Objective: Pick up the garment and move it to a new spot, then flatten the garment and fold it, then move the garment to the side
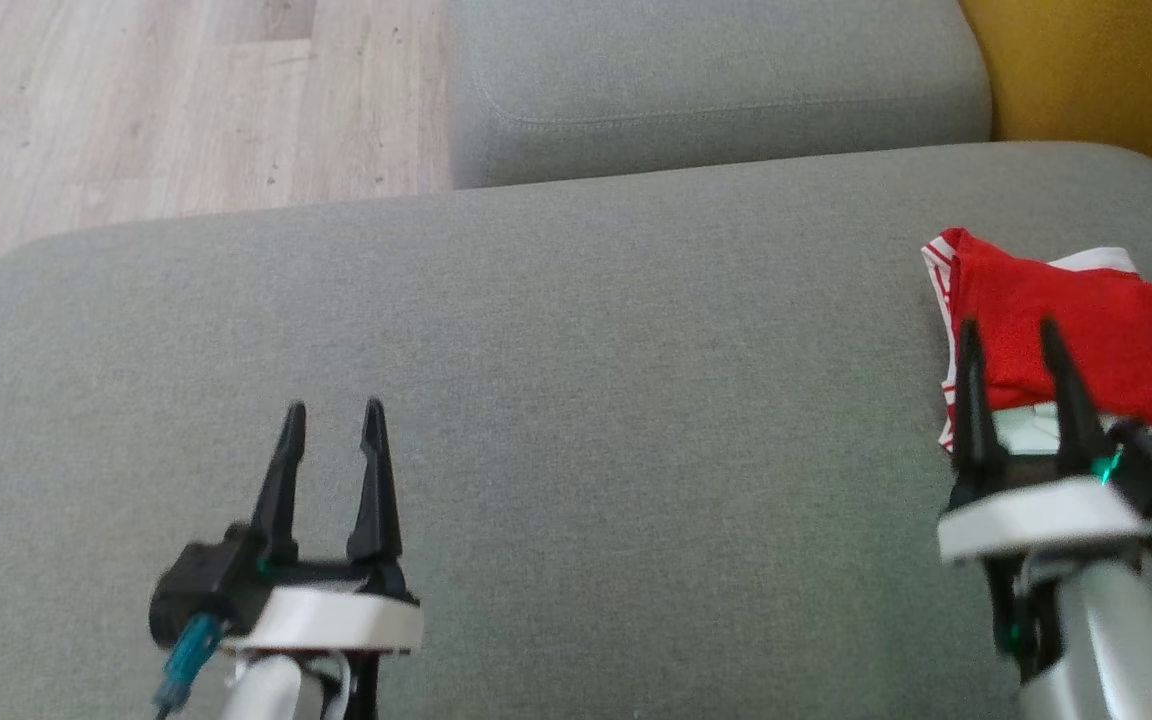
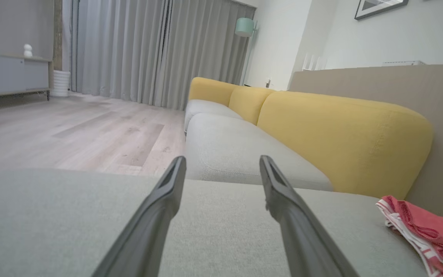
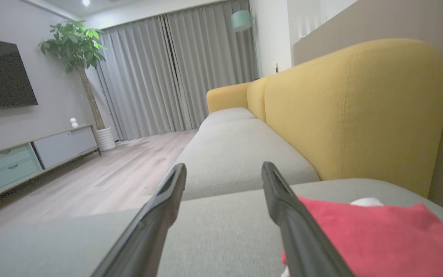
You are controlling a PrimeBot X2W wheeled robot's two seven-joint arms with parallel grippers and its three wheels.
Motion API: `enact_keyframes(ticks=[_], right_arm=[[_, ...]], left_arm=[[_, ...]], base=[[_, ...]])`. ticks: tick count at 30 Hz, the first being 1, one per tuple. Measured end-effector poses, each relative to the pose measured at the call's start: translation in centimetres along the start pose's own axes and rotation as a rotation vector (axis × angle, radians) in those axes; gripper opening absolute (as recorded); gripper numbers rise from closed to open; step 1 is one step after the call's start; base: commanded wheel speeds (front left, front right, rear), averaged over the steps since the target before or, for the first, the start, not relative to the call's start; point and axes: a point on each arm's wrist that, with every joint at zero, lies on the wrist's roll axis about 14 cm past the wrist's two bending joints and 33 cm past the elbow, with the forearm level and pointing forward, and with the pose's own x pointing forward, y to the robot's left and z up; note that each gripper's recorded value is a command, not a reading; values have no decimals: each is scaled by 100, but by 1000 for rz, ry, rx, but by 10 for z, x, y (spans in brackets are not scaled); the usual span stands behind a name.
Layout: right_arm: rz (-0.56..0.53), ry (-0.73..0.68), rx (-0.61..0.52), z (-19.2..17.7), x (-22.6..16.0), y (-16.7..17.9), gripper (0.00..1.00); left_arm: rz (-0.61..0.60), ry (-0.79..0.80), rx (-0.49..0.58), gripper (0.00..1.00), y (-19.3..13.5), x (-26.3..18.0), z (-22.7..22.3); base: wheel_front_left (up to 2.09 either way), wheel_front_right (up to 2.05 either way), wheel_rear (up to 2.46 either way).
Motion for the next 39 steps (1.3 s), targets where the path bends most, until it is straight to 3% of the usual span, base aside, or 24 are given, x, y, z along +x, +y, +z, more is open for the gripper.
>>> enact_keyframes(ticks=[7,33,34,39], right_arm=[[-17,132,37,-47,-26,0,100],[-15,87,62,-35,-25,2,100],[-17,96,63,-37,-26,2,0],[-50,218,78,-74,-51,-5,0]], left_arm=[[43,55,-33,100,12,-15,-18],[84,14,-60,100,25,-9,-6],[87,21,-60,0,26,-10,-8],[127,136,-73,0,34,-30,-43]], base=[[0,0,0],[0,0,0],[0,0,0],[0,0,0]])
